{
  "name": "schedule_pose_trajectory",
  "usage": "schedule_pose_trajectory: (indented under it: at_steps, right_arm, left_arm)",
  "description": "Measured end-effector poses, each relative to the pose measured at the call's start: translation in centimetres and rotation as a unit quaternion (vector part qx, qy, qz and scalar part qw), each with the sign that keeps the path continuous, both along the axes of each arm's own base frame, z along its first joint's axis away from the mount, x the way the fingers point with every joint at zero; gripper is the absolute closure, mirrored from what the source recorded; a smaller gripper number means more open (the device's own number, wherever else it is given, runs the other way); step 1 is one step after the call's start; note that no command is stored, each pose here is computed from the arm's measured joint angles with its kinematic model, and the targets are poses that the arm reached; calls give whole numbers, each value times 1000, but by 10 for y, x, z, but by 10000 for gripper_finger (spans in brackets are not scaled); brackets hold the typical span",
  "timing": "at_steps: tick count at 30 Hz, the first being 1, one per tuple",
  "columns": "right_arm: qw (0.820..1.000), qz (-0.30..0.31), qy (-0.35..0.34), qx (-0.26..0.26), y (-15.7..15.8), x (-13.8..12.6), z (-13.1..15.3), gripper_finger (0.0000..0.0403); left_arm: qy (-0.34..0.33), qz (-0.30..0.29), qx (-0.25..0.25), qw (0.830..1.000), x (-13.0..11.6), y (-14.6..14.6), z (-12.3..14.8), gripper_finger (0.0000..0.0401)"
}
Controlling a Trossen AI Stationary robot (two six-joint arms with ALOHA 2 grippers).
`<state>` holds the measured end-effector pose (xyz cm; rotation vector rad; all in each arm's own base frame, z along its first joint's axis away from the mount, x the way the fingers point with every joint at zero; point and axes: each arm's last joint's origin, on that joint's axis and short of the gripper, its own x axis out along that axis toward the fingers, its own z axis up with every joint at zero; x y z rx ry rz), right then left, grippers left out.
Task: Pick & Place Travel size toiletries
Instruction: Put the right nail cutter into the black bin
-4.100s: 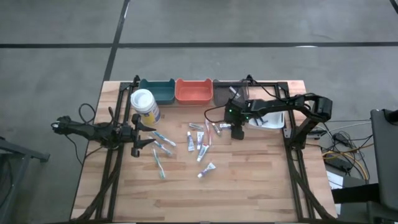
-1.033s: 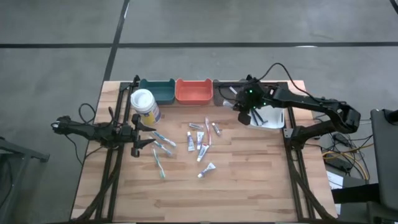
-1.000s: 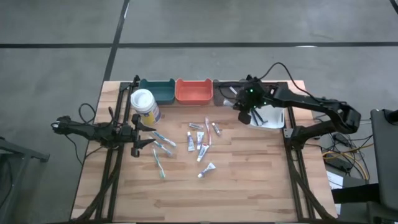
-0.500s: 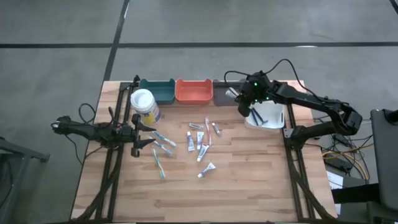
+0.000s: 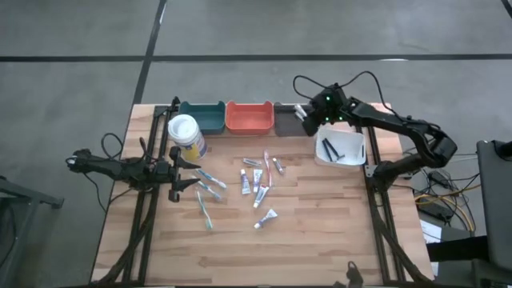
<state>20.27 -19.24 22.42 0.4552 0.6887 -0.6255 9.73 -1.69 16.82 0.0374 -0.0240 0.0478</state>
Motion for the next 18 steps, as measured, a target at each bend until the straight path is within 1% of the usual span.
schedule_pose_trajectory:
  at_steps: [9,14,18]
  right_arm:
    - [998,-42,25,31,-28,-3,-32,342]
    - [997,-51,31,45,-34,-2,-43,327]
    - [997,-52,36,49,-35,-1,-48,327]
  left_arm:
    - [0,0,0,1000,0,0,0,192]
    - [0,0,0,1000,0,0,0,192]
    - [0,0,0,1000,0,0,0,192]
